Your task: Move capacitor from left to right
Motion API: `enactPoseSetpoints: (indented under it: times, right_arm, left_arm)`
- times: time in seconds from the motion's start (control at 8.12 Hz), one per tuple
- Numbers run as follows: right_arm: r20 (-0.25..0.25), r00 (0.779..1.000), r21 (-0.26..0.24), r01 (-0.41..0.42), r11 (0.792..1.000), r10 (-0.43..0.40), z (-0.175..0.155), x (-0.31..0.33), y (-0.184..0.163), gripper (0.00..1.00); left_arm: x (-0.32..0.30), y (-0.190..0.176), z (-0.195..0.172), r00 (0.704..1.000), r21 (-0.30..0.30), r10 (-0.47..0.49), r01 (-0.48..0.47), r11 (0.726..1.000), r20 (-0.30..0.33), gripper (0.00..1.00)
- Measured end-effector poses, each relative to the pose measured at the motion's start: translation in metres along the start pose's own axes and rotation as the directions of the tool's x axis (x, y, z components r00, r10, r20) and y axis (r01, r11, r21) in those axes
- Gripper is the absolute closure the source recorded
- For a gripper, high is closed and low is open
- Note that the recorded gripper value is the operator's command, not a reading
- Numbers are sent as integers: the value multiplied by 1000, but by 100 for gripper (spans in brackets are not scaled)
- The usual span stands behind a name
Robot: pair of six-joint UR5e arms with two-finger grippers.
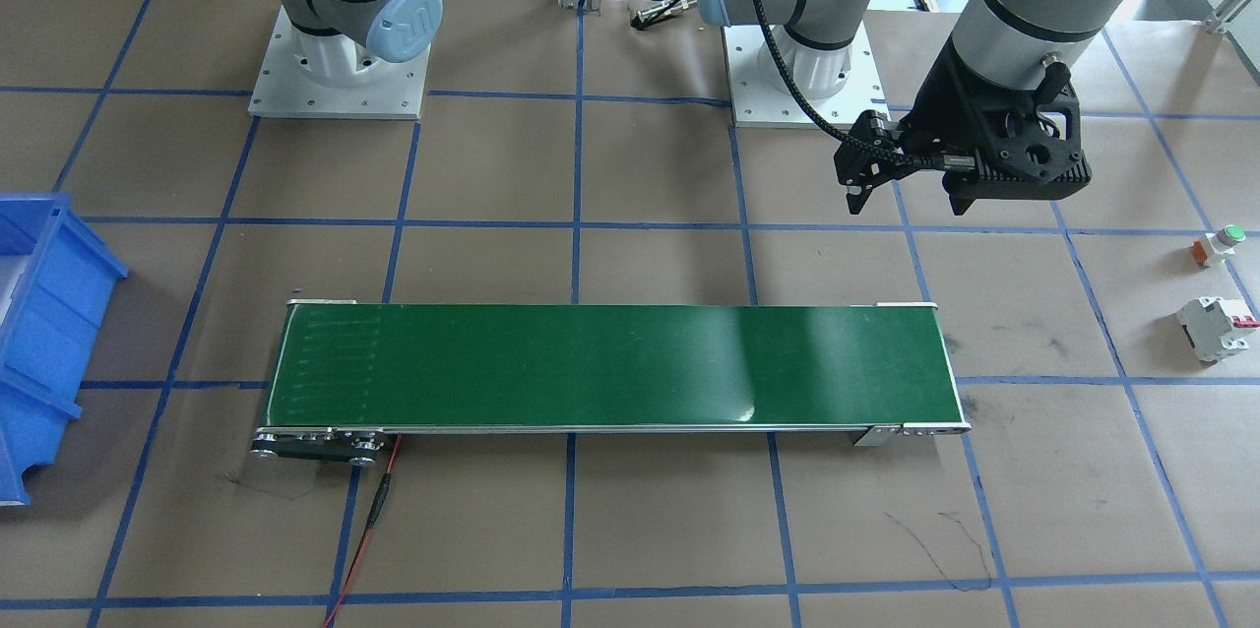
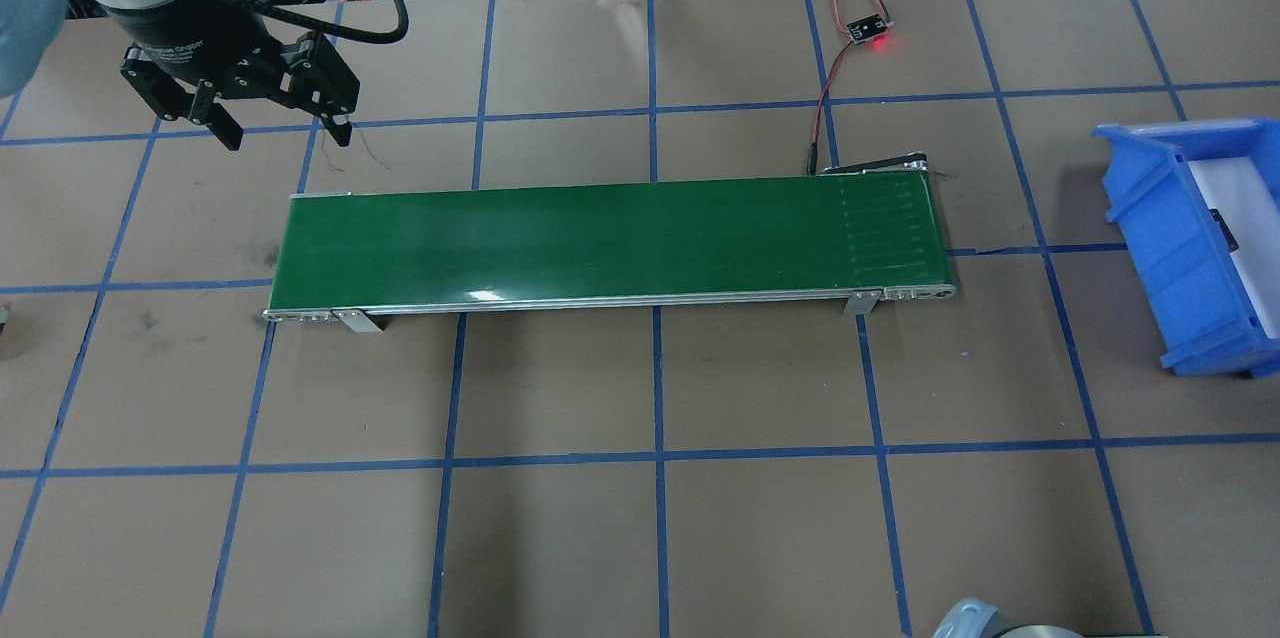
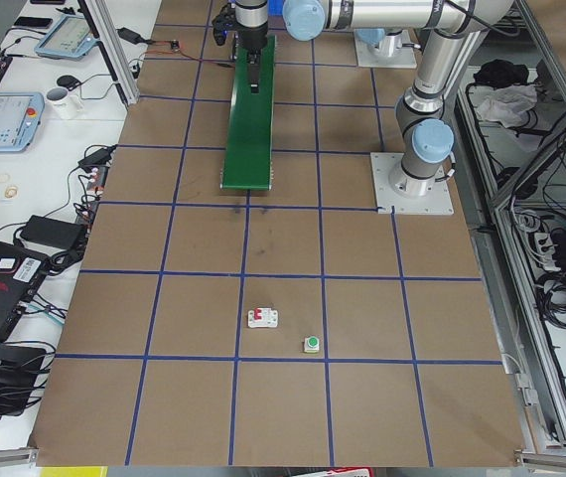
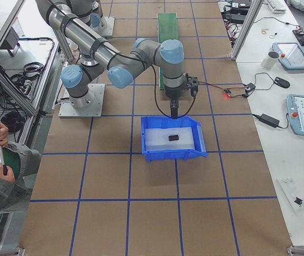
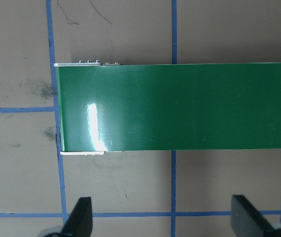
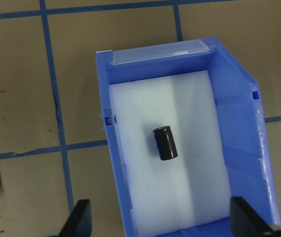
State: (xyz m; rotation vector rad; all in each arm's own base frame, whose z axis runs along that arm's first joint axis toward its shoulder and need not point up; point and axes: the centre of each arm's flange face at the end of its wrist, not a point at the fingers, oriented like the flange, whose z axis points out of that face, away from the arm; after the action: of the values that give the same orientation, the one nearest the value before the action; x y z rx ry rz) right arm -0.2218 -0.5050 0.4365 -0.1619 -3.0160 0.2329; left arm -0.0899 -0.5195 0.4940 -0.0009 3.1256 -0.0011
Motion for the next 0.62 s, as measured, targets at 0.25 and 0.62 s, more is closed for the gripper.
enactPoseSetpoints:
  times: [0.25,0.62]
  right_arm:
    - [11,999,-23,-41,999,41,-30,-56,-1,0]
    - [43,998,-34,-52,998,53,-63,-172,0,0]
  left_arm:
    - [0,0,0,1000,0,0,0,1000,0,0]
    - [0,0,0,1000,0,0,0,1000,0,0]
